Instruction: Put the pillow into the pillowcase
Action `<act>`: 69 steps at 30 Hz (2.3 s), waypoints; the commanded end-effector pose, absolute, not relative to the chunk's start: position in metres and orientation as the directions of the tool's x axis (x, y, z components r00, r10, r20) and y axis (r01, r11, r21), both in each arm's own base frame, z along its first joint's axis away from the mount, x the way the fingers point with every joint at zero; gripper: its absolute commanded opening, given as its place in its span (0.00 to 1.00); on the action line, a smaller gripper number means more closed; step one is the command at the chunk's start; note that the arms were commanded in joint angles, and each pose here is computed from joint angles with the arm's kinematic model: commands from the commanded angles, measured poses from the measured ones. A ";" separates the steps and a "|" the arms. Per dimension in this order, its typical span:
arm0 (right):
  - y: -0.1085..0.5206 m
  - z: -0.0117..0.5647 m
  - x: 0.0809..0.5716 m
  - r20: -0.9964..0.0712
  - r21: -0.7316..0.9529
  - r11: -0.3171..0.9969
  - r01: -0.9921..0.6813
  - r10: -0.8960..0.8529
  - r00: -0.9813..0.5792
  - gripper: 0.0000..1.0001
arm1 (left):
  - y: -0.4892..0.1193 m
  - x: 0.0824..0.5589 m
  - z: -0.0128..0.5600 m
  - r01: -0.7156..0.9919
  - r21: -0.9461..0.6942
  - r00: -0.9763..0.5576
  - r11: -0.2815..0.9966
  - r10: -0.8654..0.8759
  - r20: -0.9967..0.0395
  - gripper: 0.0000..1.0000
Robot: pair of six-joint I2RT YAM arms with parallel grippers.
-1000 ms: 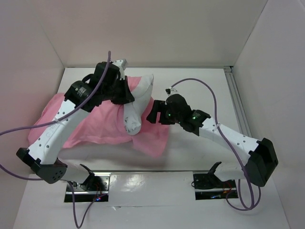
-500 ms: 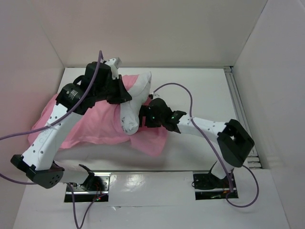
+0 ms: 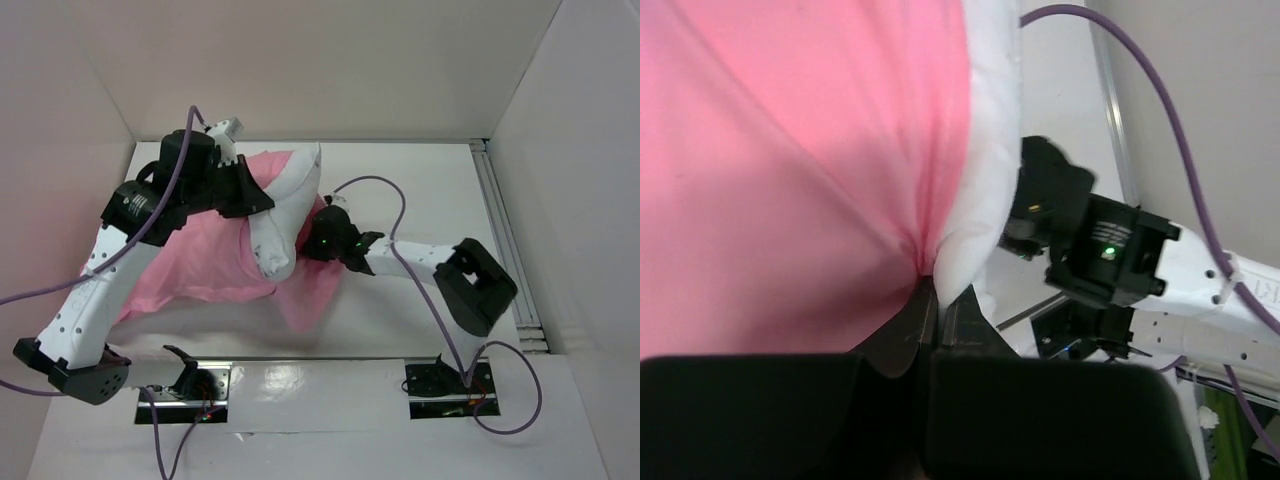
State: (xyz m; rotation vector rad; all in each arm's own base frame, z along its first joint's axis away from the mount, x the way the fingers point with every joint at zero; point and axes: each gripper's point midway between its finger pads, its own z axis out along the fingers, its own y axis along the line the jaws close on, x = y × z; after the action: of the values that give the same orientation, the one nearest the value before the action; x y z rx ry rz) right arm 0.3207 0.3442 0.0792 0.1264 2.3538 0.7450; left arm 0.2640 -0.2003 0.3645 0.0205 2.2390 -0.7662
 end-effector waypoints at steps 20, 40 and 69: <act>0.213 0.169 0.267 -0.600 0.487 0.873 -0.042 0.299 -0.742 0.03 | -0.155 0.295 0.256 -0.095 -0.420 -0.708 0.902 -0.358 -0.609 0.00; 0.162 0.132 0.286 -0.605 0.315 0.934 0.165 0.332 -0.724 0.10 | -0.180 0.282 0.196 0.007 -0.333 -0.849 0.943 -0.171 -0.500 0.00; 0.236 0.025 0.296 -0.632 0.015 0.986 0.165 0.137 -0.763 0.39 | -0.207 0.267 0.232 0.014 -0.475 -0.801 0.880 -0.274 -0.532 0.00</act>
State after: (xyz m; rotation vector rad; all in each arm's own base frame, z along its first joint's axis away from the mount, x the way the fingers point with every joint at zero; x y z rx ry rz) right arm 0.2763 0.2538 0.0169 0.0901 2.5262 0.0039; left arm 0.2633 -0.2100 0.1954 -0.1583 2.5417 -0.5649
